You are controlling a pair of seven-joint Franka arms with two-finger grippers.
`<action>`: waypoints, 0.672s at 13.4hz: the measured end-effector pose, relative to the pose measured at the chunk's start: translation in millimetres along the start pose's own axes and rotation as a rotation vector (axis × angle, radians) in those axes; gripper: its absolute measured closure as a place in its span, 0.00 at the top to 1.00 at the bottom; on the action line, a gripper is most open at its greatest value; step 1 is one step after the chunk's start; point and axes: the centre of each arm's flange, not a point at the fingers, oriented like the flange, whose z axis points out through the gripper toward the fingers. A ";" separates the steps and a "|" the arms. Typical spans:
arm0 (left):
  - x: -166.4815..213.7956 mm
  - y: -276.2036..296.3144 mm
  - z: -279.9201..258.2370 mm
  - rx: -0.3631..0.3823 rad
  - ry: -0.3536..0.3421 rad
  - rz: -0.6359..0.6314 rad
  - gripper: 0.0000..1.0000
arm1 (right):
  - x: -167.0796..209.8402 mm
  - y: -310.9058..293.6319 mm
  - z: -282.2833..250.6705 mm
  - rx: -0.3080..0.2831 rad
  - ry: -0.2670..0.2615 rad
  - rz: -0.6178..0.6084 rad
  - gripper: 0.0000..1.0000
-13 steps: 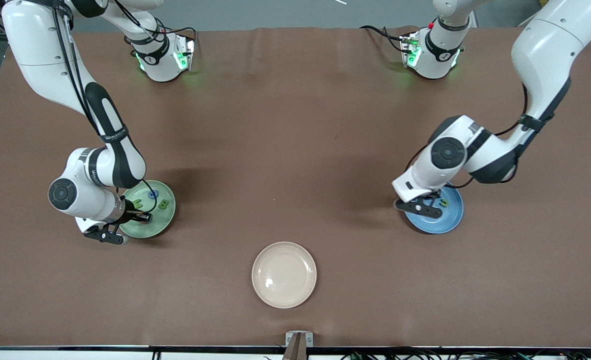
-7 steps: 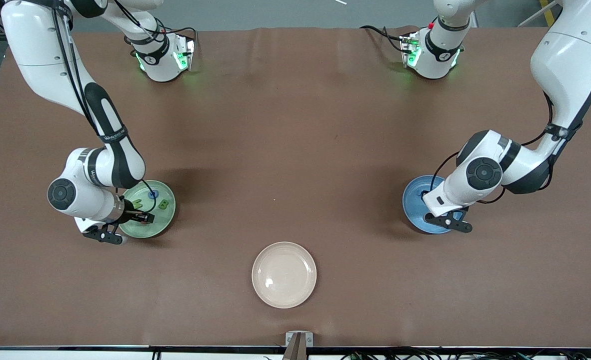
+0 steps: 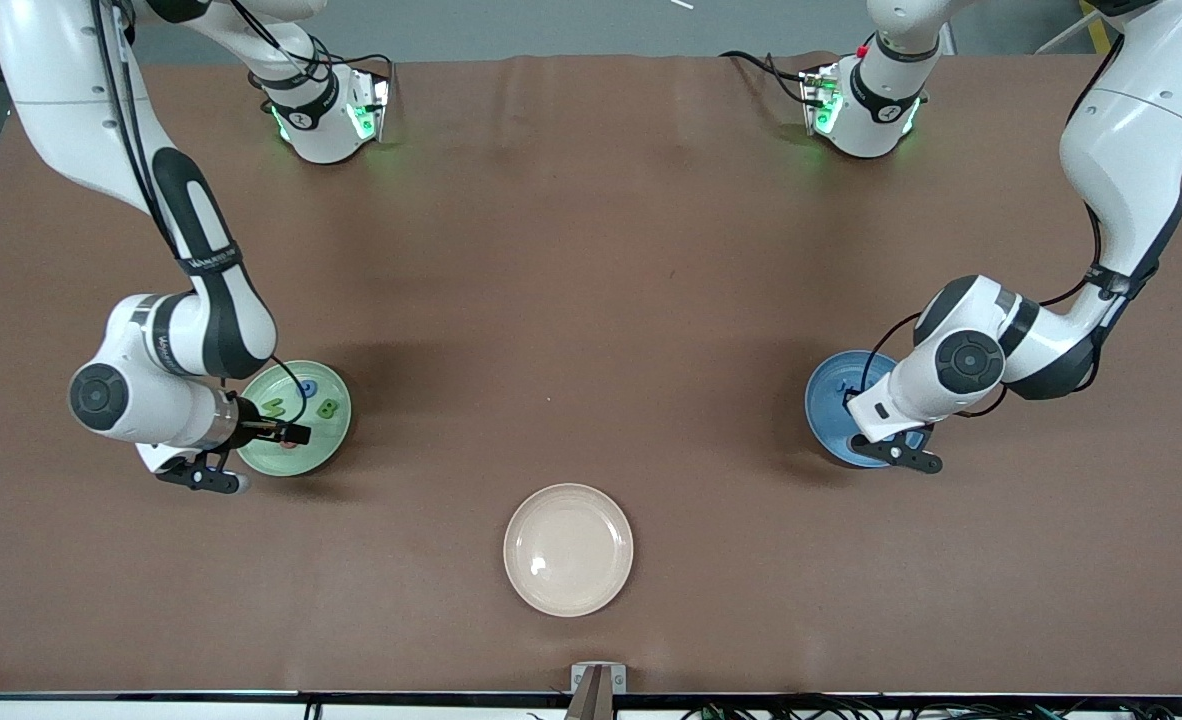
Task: Sort upper and lower case letters into plates
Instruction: 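Return the right arm to rest while the left gripper places the b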
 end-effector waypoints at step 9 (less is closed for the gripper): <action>0.7 -3.2 11.6 -0.014 0.002 -0.006 0.35 | -7.7 1.9 -161.3 -0.107 -0.102 -0.108 1.00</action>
